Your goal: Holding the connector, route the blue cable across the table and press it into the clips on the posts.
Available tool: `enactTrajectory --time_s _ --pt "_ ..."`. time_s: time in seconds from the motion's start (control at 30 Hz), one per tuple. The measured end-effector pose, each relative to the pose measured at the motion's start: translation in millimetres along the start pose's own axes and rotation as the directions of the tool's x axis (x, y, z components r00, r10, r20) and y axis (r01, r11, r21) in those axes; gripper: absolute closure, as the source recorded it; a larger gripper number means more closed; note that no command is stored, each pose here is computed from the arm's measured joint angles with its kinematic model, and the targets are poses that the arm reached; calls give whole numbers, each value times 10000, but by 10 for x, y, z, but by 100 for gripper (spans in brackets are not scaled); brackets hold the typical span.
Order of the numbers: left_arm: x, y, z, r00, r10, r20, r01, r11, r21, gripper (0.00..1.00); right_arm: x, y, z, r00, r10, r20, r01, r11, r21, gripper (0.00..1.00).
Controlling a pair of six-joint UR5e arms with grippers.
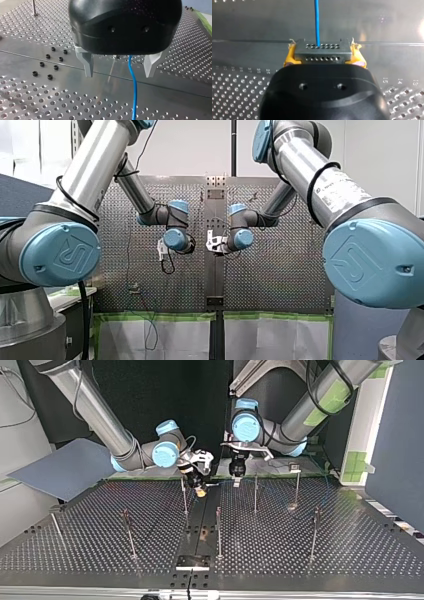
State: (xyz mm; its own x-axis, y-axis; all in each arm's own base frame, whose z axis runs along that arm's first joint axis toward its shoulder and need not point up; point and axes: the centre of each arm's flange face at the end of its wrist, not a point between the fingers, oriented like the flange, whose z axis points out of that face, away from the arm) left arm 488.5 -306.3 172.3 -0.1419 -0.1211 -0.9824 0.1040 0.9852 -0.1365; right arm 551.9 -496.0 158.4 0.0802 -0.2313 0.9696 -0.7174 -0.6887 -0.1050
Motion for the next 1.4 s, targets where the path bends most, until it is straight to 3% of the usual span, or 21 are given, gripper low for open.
enactTrajectory --time_s 0.37,0.67,0.93,1.0,1.03,1.1,1.13,1.2,1.23,1.3,1.33,1.37,1.4 --pt "31 11 190 9995 -147 275 147 9999 0 0 -1 -19 -1 10000 -9 -2 9 10000 25 100" --pt "34 90 509 9973 -458 581 486 9977 -482 0 -3 -22 -4 10000 -4 26 4 10000 38 100" --pt "29 106 524 9994 -95 323 117 9977 -674 0 5 -25 2 10000 -10 -2 10 10000 46 100" --pt "39 112 510 9997 21 233 -2 9970 -776 25 7 -23 3 10000 -9 -5 9 10000 44 100" --pt "43 115 504 9998 84 187 -69 9966 -823 25 7 -23 2 10000 -5 0 5 10000 43 100" --pt "53 121 491 9997 233 91 -224 9955 -920 42 8 -21 3 10000 3 -3 -3 10000 38 100" --pt "57 123 486 9996 284 62 -277 9950 -961 42 10 -21 3 10000 8 -7 -8 10000 36 100" --pt "60 124 476 9993 369 20 -365 9938 -1055 64 12 -23 3 10000 8 -12 -7 10000 39 100" --pt "63 125 473 9992 399 5 -396 9932 -1090 64 12 -23 3 10000 7 -13 -7 10000 38 100" --pt "64 124 466 9990 447 -10 -446 9924 -1147 82 11 -26 3 10000 5 -11 -5 10000 44 100" --pt "65 122 464 9989 459 -12 -457 9922 -1159 82 10 -27 2 10000 5 -8 -5 10000 46 100" --pt "65 120 462 9989 467 -15 -466 9921 -1165 91 10 -30 2 10000 1 -5 -1 10000 50 100" --pt "65 118 461 9989 476 -16 -475 9920 -1167 91 10 -34 2 10000 -3 -4 3 10000 56 100"
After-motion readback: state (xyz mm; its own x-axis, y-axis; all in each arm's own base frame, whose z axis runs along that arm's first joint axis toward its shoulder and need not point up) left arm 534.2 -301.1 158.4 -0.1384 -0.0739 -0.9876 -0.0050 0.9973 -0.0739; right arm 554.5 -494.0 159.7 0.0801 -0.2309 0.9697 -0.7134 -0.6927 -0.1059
